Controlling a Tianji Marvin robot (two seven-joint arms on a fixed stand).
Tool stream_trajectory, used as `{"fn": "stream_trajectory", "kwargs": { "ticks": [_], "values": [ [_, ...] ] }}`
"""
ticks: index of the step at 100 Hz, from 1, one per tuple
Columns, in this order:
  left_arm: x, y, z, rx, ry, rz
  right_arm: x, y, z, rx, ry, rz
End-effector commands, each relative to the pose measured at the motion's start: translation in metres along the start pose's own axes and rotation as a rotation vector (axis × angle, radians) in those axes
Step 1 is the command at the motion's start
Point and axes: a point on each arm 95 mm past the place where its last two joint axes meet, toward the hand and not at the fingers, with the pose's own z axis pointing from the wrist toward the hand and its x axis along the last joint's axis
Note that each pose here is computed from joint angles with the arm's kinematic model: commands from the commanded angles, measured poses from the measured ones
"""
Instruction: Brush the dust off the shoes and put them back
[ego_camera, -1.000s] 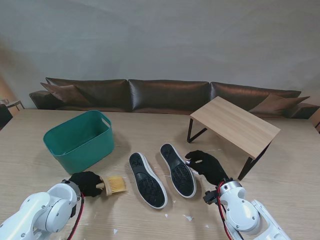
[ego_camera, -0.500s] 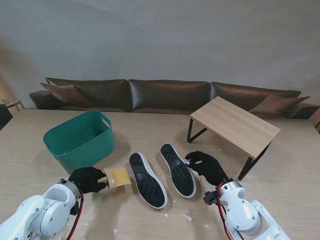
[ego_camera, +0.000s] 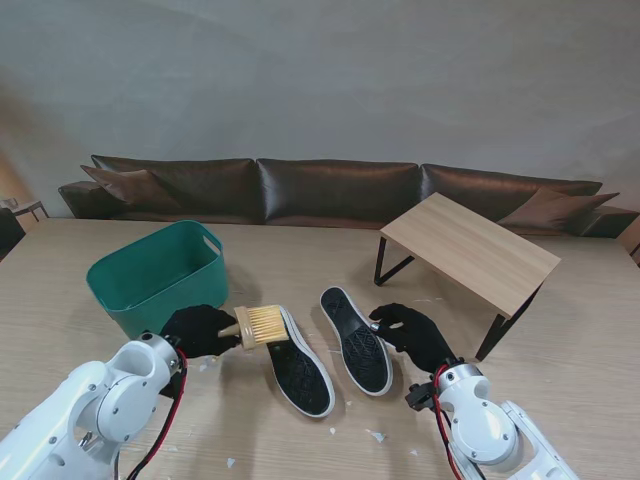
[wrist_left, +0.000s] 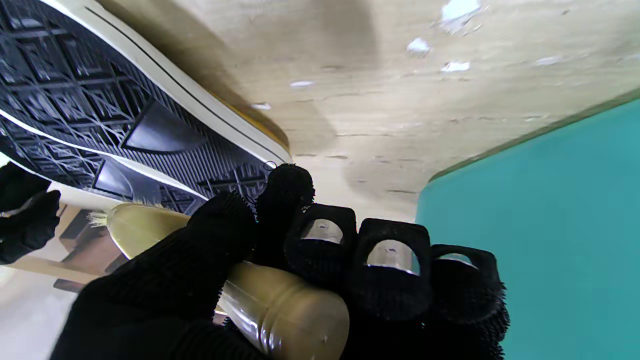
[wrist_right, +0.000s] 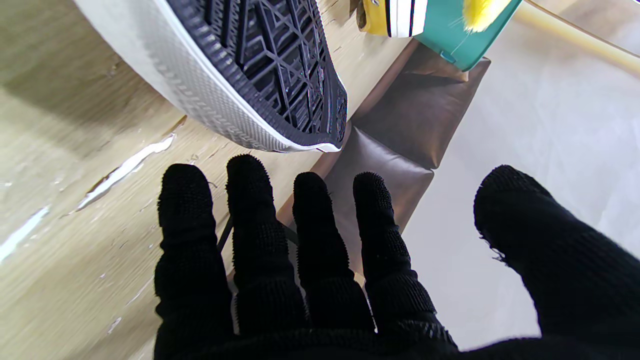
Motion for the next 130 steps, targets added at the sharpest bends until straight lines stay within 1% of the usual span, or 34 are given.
{"fn": "stream_trajectory", "kwargs": {
  "ticks": [1,25,42,78,108,130],
  "values": [
    [0.001,0.002,0.006,-0.013,0.005,-0.02,0.0,-0.004,0.0,0.015,0.001,0.006],
    [0.001,0.014,0.027,-0.034,0.007,-0.073,0.0,-0.004,0.0,0.015,-0.003,0.008],
    [0.0,0.022,0.032,-0.062,-0.006,-0.088,-0.001,-0.004,0.0,0.014,-0.004,0.009],
    [0.003,0.027,0.02,-0.077,-0.033,-0.087,-0.001,-0.005,0.0,0.021,-0.006,0.013],
    [0.006,0.031,0.012,-0.113,-0.05,-0.082,-0.002,-0.005,0.0,0.025,-0.01,0.017],
    [0.007,0.032,0.001,-0.143,-0.076,-0.065,-0.002,-0.006,0.0,0.027,-0.009,0.018]
  ]
}}
